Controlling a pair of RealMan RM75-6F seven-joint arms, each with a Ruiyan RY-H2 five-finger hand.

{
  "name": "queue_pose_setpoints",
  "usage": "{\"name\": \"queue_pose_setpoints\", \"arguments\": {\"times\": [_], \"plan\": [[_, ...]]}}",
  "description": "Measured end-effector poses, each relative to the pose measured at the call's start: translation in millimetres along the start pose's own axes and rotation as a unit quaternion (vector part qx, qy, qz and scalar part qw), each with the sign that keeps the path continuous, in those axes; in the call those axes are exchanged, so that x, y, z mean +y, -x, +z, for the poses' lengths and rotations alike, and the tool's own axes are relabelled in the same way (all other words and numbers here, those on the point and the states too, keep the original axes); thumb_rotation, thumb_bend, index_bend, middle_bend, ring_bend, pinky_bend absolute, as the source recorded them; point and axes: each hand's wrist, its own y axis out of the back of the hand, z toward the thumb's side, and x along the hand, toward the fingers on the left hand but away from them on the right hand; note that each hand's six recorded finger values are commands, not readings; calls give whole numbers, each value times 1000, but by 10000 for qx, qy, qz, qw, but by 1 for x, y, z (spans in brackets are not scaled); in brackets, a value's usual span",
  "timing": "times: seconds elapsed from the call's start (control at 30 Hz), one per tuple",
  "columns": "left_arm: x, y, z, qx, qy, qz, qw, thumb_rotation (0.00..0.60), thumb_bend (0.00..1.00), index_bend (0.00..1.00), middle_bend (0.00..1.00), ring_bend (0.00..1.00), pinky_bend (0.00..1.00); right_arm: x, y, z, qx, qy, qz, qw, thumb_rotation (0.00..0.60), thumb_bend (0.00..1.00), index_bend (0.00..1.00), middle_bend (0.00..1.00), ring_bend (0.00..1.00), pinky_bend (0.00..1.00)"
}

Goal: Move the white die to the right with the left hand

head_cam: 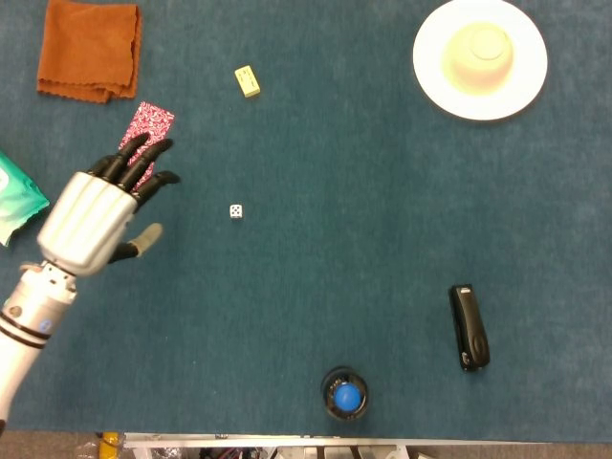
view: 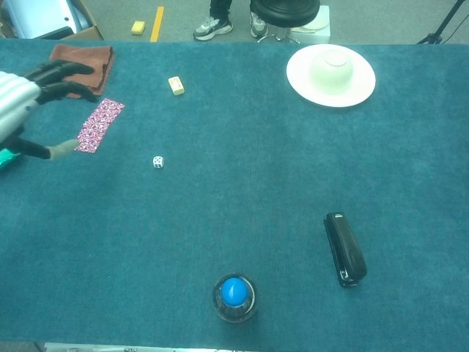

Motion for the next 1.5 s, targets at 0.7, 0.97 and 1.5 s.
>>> {"name": "queue_pose_setpoints", "arguments": {"times": [0.7, 0.97, 1.5], "plan": [[-24, -49, 51, -1245, 443, -80, 9912, 600, 271, 494, 5, 0, 149, 4, 8, 5, 108, 27, -32, 9999, 600, 0, 476, 293, 193, 210], [-33, -59, 60, -1466, 671, -260, 9866, 600, 272, 537, 5, 0, 130, 5, 11, 6, 137, 72, -39, 9999, 600, 0, 476, 293, 193, 210], [-54, -96, 65, -1591, 392, -651, 9843, 600, 272, 470, 0, 0, 105, 9, 16, 12, 291, 199, -129, 9993, 600, 0, 476, 293, 193, 210]]}}
